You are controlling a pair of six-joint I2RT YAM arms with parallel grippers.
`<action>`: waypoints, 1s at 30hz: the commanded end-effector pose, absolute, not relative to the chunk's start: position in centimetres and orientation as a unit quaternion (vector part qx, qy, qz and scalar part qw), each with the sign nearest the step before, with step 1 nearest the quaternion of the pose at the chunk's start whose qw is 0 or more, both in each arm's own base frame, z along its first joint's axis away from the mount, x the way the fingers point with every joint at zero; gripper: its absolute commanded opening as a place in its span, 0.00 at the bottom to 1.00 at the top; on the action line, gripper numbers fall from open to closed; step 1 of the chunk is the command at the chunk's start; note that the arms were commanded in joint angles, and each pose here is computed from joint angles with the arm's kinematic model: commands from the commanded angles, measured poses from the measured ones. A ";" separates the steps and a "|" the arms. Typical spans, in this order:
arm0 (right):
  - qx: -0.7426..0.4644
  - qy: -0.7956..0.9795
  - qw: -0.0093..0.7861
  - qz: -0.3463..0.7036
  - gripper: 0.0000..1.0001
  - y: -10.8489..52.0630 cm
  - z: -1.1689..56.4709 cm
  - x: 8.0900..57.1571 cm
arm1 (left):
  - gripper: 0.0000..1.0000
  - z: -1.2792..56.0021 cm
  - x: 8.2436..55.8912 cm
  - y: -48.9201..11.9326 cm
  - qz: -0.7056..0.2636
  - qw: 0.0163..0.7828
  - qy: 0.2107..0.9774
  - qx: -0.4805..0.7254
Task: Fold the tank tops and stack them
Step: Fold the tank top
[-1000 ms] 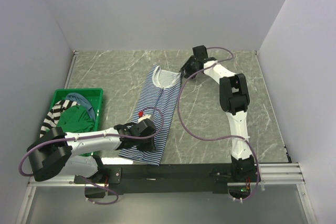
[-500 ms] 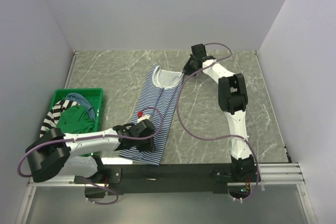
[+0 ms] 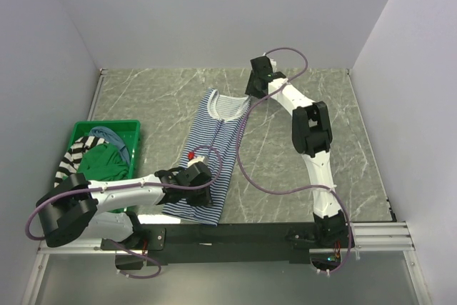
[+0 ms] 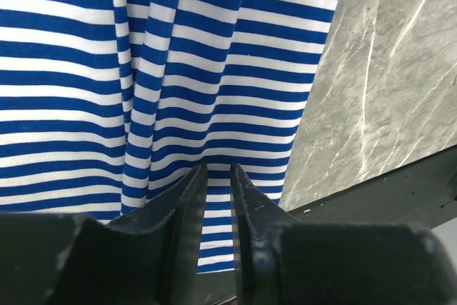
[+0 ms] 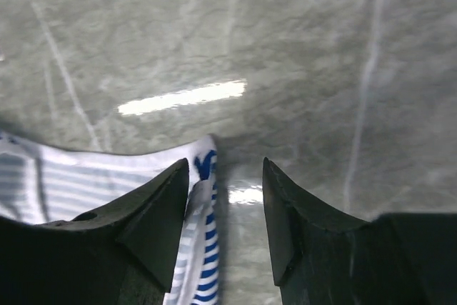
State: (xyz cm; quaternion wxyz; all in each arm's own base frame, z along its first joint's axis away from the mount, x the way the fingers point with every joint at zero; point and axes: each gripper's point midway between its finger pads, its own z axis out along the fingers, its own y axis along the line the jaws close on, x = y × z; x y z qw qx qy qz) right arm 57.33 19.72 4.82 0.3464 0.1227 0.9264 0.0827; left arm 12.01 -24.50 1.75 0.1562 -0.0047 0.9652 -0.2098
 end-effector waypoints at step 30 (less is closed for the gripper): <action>-0.056 0.934 0.351 0.043 0.35 30.4 7.5 45.5 | 0.31 -0.7 9.8 -20.7 -0.132 0.121 0.984 -0.014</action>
